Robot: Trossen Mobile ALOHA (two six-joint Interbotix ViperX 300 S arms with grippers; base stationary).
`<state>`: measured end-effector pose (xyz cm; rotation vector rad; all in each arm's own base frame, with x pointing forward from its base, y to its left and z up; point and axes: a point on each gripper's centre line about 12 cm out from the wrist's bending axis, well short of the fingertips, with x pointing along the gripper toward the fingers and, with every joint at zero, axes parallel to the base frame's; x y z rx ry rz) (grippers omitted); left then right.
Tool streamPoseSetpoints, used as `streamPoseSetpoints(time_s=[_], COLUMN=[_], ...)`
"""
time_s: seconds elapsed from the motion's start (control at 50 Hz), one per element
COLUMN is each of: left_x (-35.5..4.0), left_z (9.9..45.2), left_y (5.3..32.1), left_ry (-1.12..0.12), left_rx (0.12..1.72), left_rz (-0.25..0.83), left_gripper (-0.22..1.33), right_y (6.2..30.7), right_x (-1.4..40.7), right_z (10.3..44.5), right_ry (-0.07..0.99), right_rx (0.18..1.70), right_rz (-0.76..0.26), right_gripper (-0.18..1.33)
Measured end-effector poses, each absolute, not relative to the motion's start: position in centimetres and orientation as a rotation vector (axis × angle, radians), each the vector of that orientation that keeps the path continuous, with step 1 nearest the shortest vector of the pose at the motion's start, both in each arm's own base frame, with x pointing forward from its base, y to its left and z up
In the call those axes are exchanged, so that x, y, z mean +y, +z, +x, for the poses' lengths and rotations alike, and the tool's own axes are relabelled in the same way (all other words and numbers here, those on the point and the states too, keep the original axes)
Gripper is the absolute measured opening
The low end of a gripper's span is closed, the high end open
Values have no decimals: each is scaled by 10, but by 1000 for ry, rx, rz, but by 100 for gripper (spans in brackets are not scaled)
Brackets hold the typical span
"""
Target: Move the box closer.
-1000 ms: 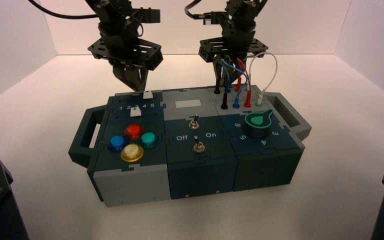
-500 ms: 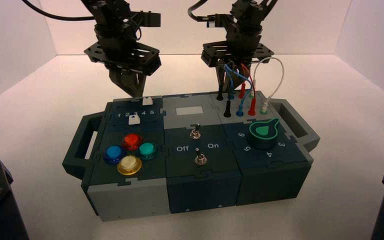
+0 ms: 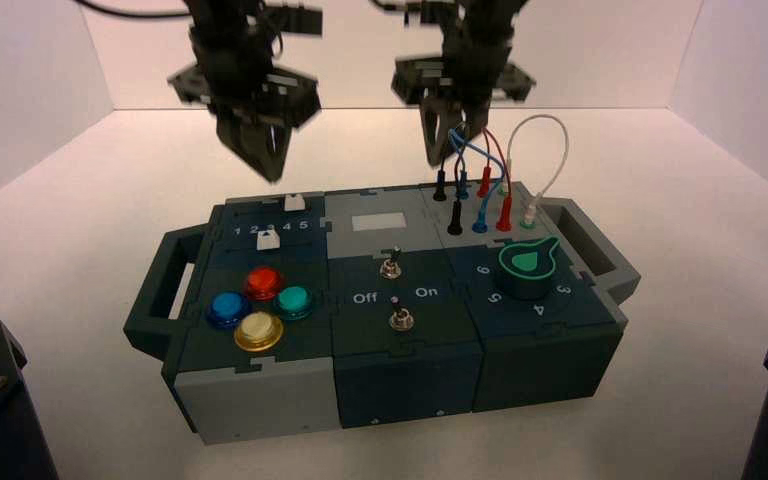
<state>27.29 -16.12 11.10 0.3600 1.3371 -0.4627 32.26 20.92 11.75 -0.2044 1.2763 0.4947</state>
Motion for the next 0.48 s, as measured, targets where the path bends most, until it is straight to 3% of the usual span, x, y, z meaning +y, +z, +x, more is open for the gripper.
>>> streamPoseSetpoints(time_s=[0.22,0.48], left_x=[-156,-140], left_z=[262,233], left_y=[152,165], left_ry=[-467,-457], left_rx=[1282,1278], left_rz=[334,303], left_gripper=[-16,-16], right_y=[162,170], right_x=[202,183], right_z=[305,269], right_ry=[516,518], right_rx=[1270,1307], right_rz=[-201,-206], right_gripper=[-14,-14])
